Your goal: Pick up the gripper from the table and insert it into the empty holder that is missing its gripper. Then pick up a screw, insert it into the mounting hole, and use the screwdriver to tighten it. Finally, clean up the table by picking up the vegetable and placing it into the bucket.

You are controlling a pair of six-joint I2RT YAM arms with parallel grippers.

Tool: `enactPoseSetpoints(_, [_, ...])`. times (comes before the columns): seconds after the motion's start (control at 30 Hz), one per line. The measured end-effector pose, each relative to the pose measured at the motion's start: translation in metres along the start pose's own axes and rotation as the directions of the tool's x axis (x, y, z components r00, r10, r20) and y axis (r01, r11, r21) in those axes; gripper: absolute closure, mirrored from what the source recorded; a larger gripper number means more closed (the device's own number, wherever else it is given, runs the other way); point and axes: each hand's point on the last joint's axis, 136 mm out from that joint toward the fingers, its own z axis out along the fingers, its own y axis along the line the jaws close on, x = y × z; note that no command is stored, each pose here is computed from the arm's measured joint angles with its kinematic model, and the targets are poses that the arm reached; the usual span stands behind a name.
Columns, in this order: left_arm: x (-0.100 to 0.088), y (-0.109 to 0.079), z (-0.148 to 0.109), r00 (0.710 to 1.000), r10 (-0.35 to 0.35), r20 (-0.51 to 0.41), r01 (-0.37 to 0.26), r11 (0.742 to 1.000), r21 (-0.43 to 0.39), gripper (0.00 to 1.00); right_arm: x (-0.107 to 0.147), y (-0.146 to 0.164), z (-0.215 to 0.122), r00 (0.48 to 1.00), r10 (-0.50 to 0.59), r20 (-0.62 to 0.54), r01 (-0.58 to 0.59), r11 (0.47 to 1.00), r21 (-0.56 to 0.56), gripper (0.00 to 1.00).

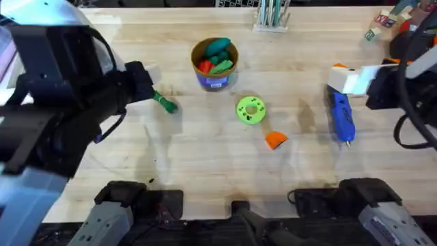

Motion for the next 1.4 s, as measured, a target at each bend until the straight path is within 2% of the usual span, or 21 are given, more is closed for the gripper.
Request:
enactPoseSetpoints(0.17, [-0.007,-0.043,-0.033,0.992,0.075,0.106,-0.091,0.983,0.157,0.071,0.001,0.000,0.000,1.000,0.000,-0.002,0.000,1.000,0.002,0.010])
enactPoseSetpoints(0.2, [-0.009,-0.053,-0.040,0.988,0.088,0.130,-0.112,0.975,0.194,0.031,0.001,0.000,0.000,1.000,0.000,-0.002,0.000,1.000,0.002,0.010])
enactPoseSetpoints(0.37, [-0.018,-0.097,-0.072,0.962,0.121,0.246,-0.206,0.910,0.361,0.013,0.001,0.000,0.000,1.000,0.000,-0.003,0.000,1.000,0.002,0.010])
enactPoseSetpoints(0.47, [-0.018,-0.109,-0.079,0.956,0.129,0.265,-0.231,0.886,0.403,0.013,0.001,0.000,0.000,1.000,0.000,-0.003,0.000,1.000,0.003,0.010])
enactPoseSetpoints(0.6, [-0.013,-0.109,-0.078,0.959,0.137,0.247,-0.230,0.886,0.402,0.012,0.001,0.000,0.000,1.000,0.000,-0.003,0.000,1.000,0.002,0.010])
enactPoseSetpoints(0.73, [0.009,-0.097,-0.070,0.974,0.170,0.149,-0.215,0.903,0.373,0.013,0.001,0.000,0.000,1.000,0.000,-0.003,0.000,1.000,0.002,0.010])
enactPoseSetpoints(0.83, [0.012,-0.096,-0.069,0.974,0.176,0.139,-0.216,0.904,0.369,0.014,0.001,0.000,0.000,1.000,0.000,-0.003,0.000,1.000,0.003,0.010])
enactPoseSetpoints(0.9, [0.010,-0.097,-0.070,0.968,0.197,0.157,-0.242,0.898,0.368,0.013,0.001,0.000,0.000,1.000,0.000,-0.003,0.000,1.000,0.003,0.010])
enactPoseSetpoints(0.97, [0.000,-0.103,-0.071,0.947,0.226,0.229,-0.300,0.878,0.373,0.013,0.001,0.000,0.000,1.000,0.000,-0.003,0.000,1.000,0.002,0.011])
enactPoseSetpoints(1.03, [-0.011,-0.112,-0.073,0.906,0.259,0.335,-0.380,0.845,0.375,0.014,0.001,0.000,0.000,1.000,0.000,-0.004,0.000,1.000,0.002,0.011])
enactPoseSetpoints(1.1, [-0.010,-0.116,-0.071,0.865,0.278,0.418,-0.443,0.814,0.376,0.013,0.001,0.000,0.000,1.000,0.000,-0.004,0.000,1.000,0.002,0.011])
enactPoseSetpoints(1.3, [0.021,-0.113,-0.061,0.740,0.238,0.629,-0.558,0.739,0.377,0.013,0.001,0.000,0.000,1.000,0.000,-0.004,0.000,1.000,0.002,0.010])
enactPoseSetpoints(1.33, [0.027,-0.112,-0.060,0.723,0.230,0.651,-0.571,0.729,0.377,0.014,0.001,0.000,0.000,1.000,0.000,-0.004,0.000,1.000,0.003,0.011])
enactPoseSetpoints(1.4, [0.039,-0.109,-0.055,0.710,0.227,0.666,-0.585,0.717,0.379,0.014,0.001,0.000,0.000,1.000,0.000,-0.004,0.000,1.000,0.002,0.010])
